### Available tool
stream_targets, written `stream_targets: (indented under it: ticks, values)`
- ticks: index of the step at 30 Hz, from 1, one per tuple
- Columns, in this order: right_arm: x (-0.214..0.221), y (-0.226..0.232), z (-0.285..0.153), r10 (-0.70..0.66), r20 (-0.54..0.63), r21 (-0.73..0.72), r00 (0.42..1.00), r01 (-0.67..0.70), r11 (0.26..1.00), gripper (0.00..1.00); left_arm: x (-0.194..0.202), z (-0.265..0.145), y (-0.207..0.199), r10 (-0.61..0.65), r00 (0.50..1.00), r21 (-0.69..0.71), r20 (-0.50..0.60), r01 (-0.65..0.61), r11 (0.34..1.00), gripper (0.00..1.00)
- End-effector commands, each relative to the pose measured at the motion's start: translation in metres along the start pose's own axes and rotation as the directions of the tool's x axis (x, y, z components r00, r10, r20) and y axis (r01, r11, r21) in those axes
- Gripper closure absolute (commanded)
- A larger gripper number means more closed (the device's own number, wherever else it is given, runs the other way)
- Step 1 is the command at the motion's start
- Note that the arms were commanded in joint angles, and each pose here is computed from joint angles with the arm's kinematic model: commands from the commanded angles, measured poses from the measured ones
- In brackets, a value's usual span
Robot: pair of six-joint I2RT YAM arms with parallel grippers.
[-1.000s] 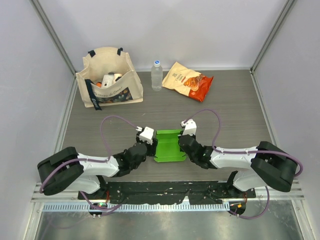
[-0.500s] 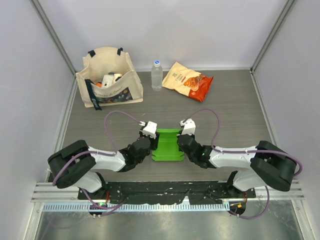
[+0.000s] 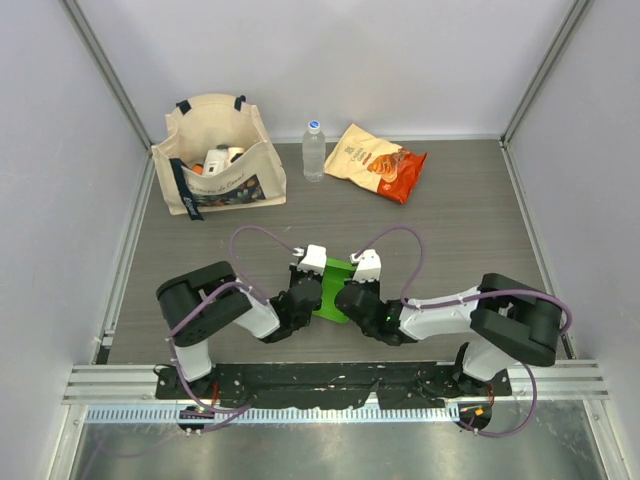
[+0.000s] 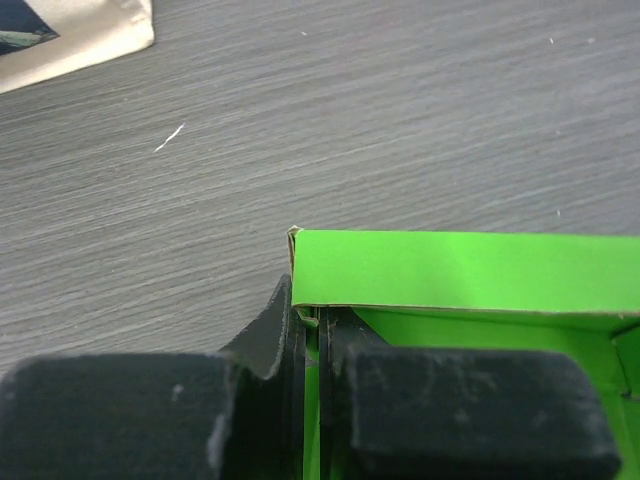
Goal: Fold the paper box
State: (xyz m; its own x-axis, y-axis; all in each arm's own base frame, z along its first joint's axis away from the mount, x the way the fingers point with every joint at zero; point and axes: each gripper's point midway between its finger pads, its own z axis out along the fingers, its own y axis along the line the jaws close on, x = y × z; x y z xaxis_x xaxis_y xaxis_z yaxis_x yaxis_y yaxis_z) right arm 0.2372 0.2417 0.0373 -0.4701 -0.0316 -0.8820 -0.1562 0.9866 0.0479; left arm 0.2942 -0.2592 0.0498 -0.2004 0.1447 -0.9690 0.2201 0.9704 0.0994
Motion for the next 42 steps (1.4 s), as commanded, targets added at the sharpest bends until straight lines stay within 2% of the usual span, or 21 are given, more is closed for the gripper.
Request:
stream_targets:
  ticks: [1, 7, 12, 14, 15, 16, 18, 21, 23, 24, 26, 28, 29, 30, 32, 35, 38, 42]
  values:
    - [-0.023, 0.029, 0.002, 0.161, 0.109, 0.003, 0.981, -0.162, 0.987, 0.99, -0.004, 0.005, 0.012, -0.038, 0.997, -0.142, 0.060, 0.046, 0.989, 1.00]
    - [-0.029, 0.034, 0.008, 0.161, 0.133, 0.017, 0.978, -0.164, 0.986, 0.99, 0.004, 0.001, 0.010, -0.113, 0.990, -0.108, 0.078, 0.121, 0.987, 1.00]
    - [-0.025, 0.032, 0.007, 0.144, 0.119, 0.022, 0.982, -0.148, 0.989, 0.99, 0.007, -0.004, -0.006, -0.171, 0.983, 0.031, 0.067, 0.169, 0.985, 0.99]
    - [-0.025, 0.030, 0.005, 0.140, 0.112, 0.020, 0.984, -0.143, 0.990, 0.99, 0.008, -0.011, -0.004, -0.220, 0.975, 0.094, 0.036, 0.215, 0.972, 0.83]
    - [-0.021, 0.028, 0.005, 0.131, 0.104, 0.018, 0.986, -0.133, 0.991, 0.99, 0.008, -0.015, -0.002, -0.273, 0.962, 0.111, 0.022, 0.269, 0.957, 0.69]
    - [-0.023, 0.029, 0.003, 0.138, 0.108, 0.003, 0.984, -0.139, 0.990, 0.99, 0.007, -0.019, 0.001, -0.300, 0.954, 0.125, 0.012, 0.296, 0.947, 0.63]
    - [-0.020, 0.026, 0.003, 0.129, 0.104, 0.004, 0.986, -0.130, 0.991, 0.99, 0.001, -0.030, 0.005, -0.355, 0.935, 0.182, -0.018, 0.352, 0.918, 0.52]
    - [-0.018, 0.027, 0.003, 0.113, 0.098, 0.004, 0.989, -0.114, 0.993, 0.99, -0.011, -0.049, -0.001, -0.354, 0.933, 0.289, -0.065, 0.357, 0.888, 0.48]
    - [-0.018, 0.028, 0.003, 0.102, 0.092, -0.001, 0.991, -0.102, 0.995, 0.99, -0.001, -0.061, -0.001, -0.311, 0.943, 0.321, -0.122, 0.334, 0.886, 0.48]
    - [-0.019, 0.030, 0.003, 0.102, 0.093, -0.004, 0.990, -0.102, 0.995, 0.99, -0.015, -0.069, -0.003, -0.329, 0.938, 0.361, -0.110, 0.346, 0.866, 0.48]
    - [-0.020, 0.029, 0.003, 0.088, 0.089, 0.002, 0.992, -0.088, 0.996, 0.99, -0.005, -0.078, 0.004, -0.293, 0.944, 0.353, -0.151, 0.328, 0.876, 0.48]
    - [-0.022, 0.031, 0.002, 0.084, 0.089, -0.001, 0.993, -0.084, 0.996, 0.99, -0.018, -0.085, 0.013, -0.301, 0.946, 0.356, -0.122, 0.325, 0.876, 0.51]
    - [-0.022, 0.030, 0.002, 0.076, 0.088, 0.000, 0.993, -0.077, 0.997, 0.99, -0.007, -0.088, 0.020, -0.252, 0.956, 0.335, -0.148, 0.288, 0.897, 0.53]
    - [-0.024, 0.030, 0.001, 0.077, 0.090, -0.002, 0.993, -0.077, 0.997, 0.98, -0.008, -0.086, 0.032, -0.248, 0.960, 0.276, -0.133, 0.276, 0.921, 0.58]
    - [-0.024, 0.028, 0.001, 0.073, 0.087, 0.003, 0.994, -0.074, 0.997, 0.99, -0.009, -0.087, 0.048, -0.235, 0.965, 0.219, -0.116, 0.255, 0.942, 0.61]
    - [-0.022, 0.029, 0.001, 0.073, 0.081, -0.006, 0.994, -0.072, 0.997, 0.98, -0.021, -0.084, 0.047, -0.223, 0.973, 0.240, -0.064, 0.232, 0.943, 0.61]
    - [-0.021, 0.033, 0.001, 0.067, 0.073, -0.016, 0.995, -0.066, 0.998, 0.99, -0.025, -0.077, 0.045, -0.198, 0.978, 0.222, -0.072, 0.209, 0.953, 0.59]
    - [-0.022, 0.035, 0.002, 0.073, 0.072, -0.026, 0.995, -0.071, 0.997, 0.98, -0.025, -0.065, 0.040, -0.159, 0.986, 0.218, -0.053, 0.167, 0.962, 0.61]
